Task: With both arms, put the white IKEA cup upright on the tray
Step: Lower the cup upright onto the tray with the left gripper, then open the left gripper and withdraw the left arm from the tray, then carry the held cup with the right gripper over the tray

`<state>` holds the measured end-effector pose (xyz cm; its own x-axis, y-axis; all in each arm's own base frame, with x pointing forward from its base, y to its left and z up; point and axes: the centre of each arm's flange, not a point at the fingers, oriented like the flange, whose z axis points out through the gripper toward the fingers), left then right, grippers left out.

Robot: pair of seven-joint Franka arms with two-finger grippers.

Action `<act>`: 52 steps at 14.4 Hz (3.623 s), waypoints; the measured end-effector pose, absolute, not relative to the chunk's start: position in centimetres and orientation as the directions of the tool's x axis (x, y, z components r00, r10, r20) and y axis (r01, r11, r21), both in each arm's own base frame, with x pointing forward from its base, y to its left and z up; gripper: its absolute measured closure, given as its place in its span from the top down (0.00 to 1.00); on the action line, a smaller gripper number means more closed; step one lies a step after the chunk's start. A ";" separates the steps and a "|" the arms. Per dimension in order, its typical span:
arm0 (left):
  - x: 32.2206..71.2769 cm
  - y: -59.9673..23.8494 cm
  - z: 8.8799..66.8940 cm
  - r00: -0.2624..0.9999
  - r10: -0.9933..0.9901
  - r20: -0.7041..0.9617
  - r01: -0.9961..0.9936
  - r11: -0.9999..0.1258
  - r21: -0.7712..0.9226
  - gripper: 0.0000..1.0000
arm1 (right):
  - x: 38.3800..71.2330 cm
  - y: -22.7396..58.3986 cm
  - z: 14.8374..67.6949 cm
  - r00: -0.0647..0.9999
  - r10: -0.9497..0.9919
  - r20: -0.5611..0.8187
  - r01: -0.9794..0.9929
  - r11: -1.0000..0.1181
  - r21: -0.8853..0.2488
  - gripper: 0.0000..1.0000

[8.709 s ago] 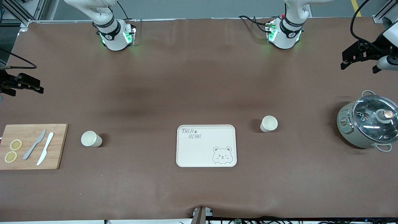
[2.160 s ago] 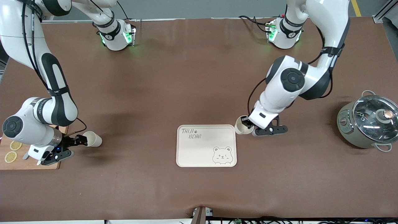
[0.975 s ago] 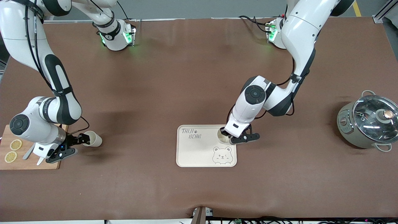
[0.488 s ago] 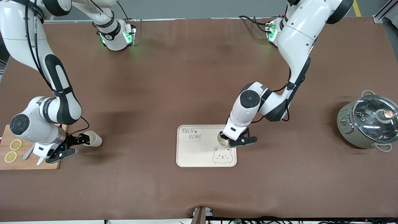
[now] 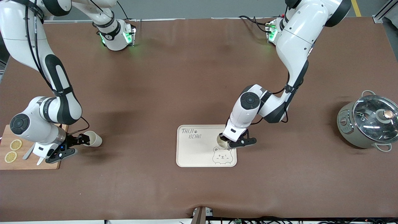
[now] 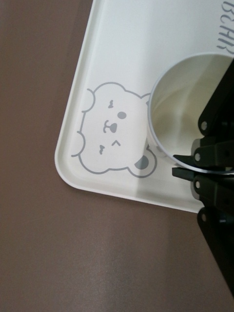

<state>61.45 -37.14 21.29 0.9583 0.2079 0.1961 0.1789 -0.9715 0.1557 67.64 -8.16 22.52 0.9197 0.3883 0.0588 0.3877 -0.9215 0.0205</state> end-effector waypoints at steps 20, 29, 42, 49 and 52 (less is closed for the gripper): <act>62.1 -37.3 26.9 0.928 0.297 0.227 0.281 -0.955 0.099 1.00 | 67.7 -6.5 22.4 0.910 0.411 0.056 0.410 -0.912 0.017 0.53; 65.3 -26.0 37.7 0.960 0.240 0.145 0.238 -0.971 0.027 1.00 | 67.7 -6.5 22.4 0.910 0.411 0.049 0.411 -0.911 0.013 0.18; 68.1 -5.1 43.5 0.991 0.102 0.091 0.097 -0.994 0.058 1.00 | 68.3 -4.9 24.6 0.907 0.421 0.008 0.421 -0.907 -0.023 0.04; 62.1 -5.1 54.2 0.993 0.120 0.008 0.119 -0.989 0.083 1.00 | 71.1 5.1 35.5 0.980 0.200 -0.020 0.198 -0.977 -0.083 0.04; 59.4 -6.6 58.2 0.996 0.091 0.014 0.089 -0.992 0.085 1.00 | 71.1 11.9 39.1 0.998 0.061 -0.010 0.060 -0.990 -0.128 0.04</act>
